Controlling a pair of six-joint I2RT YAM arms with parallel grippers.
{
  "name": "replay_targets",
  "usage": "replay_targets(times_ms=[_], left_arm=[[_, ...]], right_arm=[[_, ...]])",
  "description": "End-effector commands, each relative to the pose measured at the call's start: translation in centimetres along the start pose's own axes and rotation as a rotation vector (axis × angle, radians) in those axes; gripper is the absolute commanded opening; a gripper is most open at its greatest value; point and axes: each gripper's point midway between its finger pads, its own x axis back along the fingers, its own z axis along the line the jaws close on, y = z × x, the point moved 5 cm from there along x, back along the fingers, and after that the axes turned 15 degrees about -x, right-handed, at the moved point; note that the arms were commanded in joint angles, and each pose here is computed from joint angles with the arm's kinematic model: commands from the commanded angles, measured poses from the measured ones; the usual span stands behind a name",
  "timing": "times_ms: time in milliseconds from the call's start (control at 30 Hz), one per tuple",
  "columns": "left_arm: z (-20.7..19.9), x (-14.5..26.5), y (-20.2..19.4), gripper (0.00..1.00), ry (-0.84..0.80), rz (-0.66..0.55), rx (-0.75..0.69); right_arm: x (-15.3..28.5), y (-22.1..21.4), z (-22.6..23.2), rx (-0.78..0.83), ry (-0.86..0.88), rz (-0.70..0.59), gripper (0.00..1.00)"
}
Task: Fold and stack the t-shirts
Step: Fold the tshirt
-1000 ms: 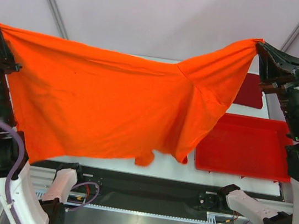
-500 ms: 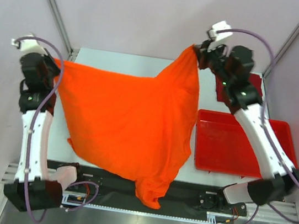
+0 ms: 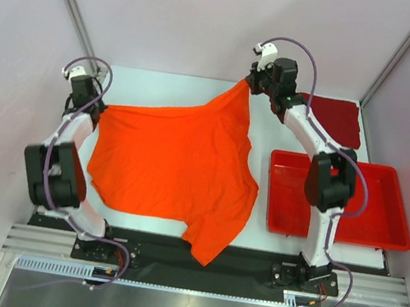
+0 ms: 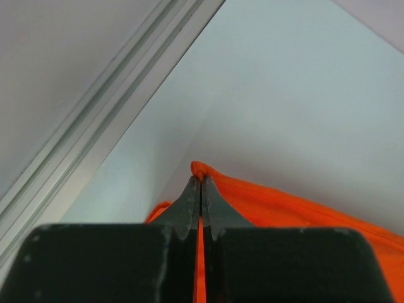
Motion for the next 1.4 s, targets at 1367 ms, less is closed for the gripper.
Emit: replay_targets(times_ms=[1367], left_arm=[[-3.8, -14.3, 2.5, 0.00, -0.060, 0.204, 0.070]], right_arm=[[-8.5, -1.2, -0.9, -0.115, -0.074, 0.042, 0.00]])
